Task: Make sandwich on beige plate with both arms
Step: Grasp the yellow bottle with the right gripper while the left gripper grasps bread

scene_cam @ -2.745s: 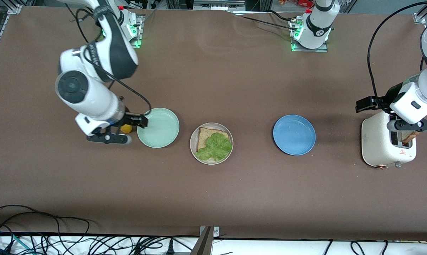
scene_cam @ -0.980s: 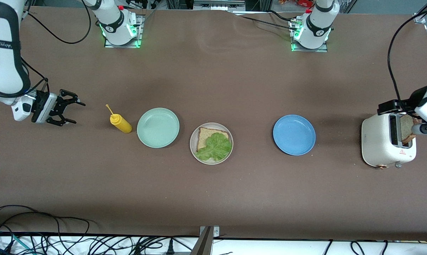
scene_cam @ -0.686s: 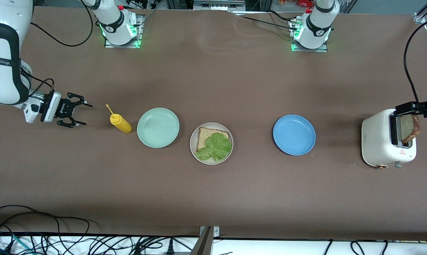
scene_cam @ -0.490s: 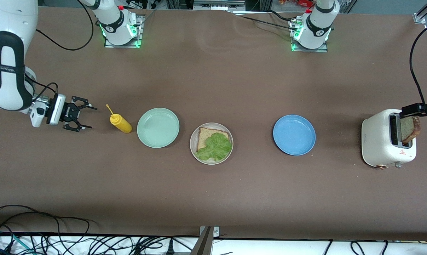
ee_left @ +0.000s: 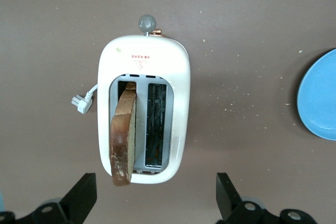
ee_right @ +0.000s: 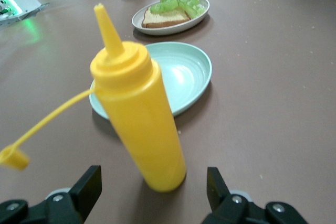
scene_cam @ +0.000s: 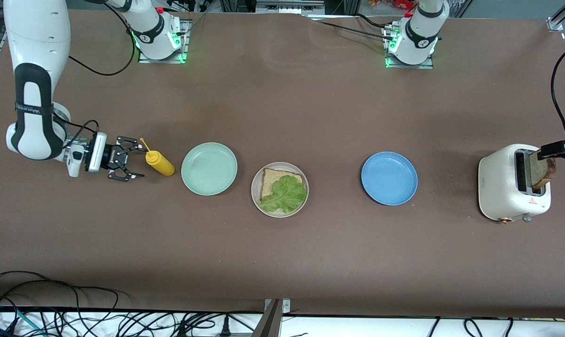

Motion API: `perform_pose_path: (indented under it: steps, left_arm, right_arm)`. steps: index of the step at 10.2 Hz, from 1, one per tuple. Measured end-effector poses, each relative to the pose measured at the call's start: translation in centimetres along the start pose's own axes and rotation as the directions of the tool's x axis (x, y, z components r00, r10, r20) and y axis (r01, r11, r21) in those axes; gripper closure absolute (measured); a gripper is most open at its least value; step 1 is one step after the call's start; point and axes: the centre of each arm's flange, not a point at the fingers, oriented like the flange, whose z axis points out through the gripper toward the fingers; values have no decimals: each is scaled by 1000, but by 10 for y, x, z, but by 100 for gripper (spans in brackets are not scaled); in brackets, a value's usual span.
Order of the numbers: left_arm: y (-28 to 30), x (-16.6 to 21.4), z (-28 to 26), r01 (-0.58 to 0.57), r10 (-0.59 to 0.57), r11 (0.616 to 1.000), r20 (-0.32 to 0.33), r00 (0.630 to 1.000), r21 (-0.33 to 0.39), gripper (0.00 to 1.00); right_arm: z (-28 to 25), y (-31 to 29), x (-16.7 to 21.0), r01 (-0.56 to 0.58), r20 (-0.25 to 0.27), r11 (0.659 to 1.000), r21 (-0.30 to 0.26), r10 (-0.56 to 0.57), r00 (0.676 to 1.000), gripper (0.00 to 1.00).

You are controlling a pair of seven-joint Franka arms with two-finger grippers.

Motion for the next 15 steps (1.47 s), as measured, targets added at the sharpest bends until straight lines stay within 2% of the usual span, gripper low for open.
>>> perform_pose_path:
  steps: [4, 7, 9, 10, 12, 13, 14, 15]
  left_arm:
    - [-20, -6, 26, 4, -4, 1000, -11, 1000, 25, 0]
    - [-23, -7, 47, 3, -2, 999, -31, 1000, 37, 0]
    - [-27, -10, 64, -1, 2, 999, -42, 999, 40, 0]
    - [-27, -11, 70, -2, 3, 999, -42, 999, 40, 1]
    - [-26, -11, 79, -5, 7, 999, -50, 999, 42, 10]
    - [-25, -11, 85, -7, 9, 999, -48, 999, 41, 22]
    - [-25, -11, 92, -7, 9, 999, -41, 999, 37, 42]
    - [-28, -11, 96, -4, 6, 999, -42, 999, 38, 56]
  right_arm:
    - [21, 2, 11, 19, -45, 1000, 3, -19, 999, 15]
    - [22, 2, 12, 20, -53, 1000, -3, -20, 998, 26]
    - [25, 3, 13, 18, -63, 1000, -8, -19, 998, 57]
    - [25, 3, 13, 18, -63, 1000, -8, -18, 998, 66]
    - [25, 3, 14, 5, -63, 1000, -6, -6, 998, 85]
    - [26, 5, 17, -12, -56, 1000, 1, 12, 998, 93]
    - [25, 11, 26, -29, -35, 999, 17, 30, 999, 93]
    - [22, 19, 39, -47, 7, 998, 41, 47, 999, 93]
